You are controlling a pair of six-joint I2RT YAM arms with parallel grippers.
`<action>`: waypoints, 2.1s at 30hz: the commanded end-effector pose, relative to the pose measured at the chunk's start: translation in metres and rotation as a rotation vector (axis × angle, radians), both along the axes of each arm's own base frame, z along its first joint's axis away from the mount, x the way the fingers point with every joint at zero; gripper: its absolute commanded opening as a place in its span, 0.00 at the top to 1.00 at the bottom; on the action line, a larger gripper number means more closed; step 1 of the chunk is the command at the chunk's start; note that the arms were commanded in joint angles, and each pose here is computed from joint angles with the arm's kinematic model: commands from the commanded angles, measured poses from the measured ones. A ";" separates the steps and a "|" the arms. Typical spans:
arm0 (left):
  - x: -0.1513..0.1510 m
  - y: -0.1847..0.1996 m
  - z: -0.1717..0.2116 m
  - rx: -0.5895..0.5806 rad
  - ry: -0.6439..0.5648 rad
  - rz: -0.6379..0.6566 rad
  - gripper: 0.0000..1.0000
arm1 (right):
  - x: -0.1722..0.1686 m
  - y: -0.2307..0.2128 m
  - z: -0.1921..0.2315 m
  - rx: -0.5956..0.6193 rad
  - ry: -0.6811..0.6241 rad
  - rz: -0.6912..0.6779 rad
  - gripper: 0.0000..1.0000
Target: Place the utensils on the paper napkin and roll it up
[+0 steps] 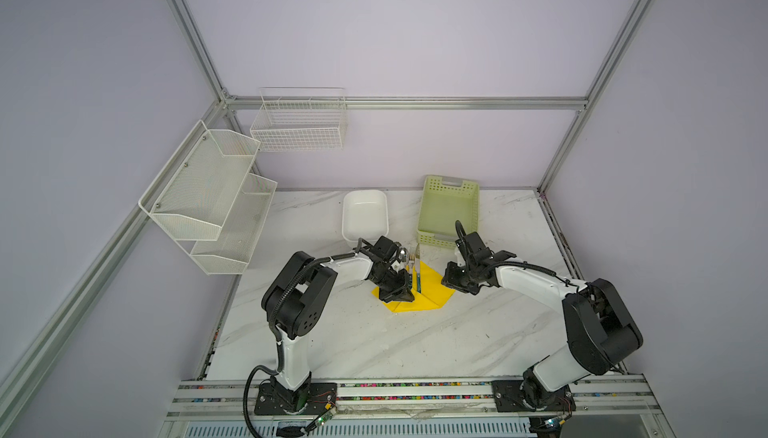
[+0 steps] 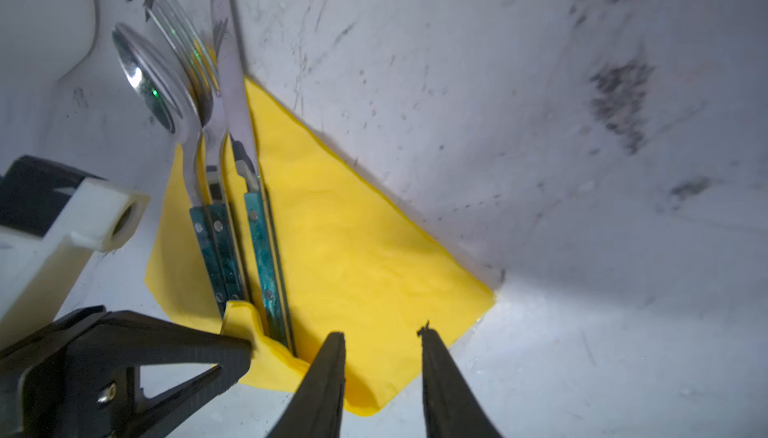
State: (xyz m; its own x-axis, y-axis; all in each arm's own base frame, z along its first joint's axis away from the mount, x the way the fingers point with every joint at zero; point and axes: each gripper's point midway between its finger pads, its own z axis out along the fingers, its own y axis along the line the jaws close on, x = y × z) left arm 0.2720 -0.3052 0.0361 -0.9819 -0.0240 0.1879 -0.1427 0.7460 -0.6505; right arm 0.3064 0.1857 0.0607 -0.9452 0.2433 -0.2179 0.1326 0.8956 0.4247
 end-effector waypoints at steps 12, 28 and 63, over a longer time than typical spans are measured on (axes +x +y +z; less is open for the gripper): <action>0.012 -0.004 0.010 0.004 -0.029 0.008 0.90 | -0.001 -0.025 -0.037 -0.062 0.066 0.039 0.53; 0.010 -0.003 0.009 0.005 -0.027 0.008 0.90 | -0.013 0.031 -0.021 0.353 0.075 0.082 0.58; 0.009 -0.002 0.009 0.006 -0.024 0.011 0.91 | -0.002 0.018 0.007 0.305 0.013 0.112 0.95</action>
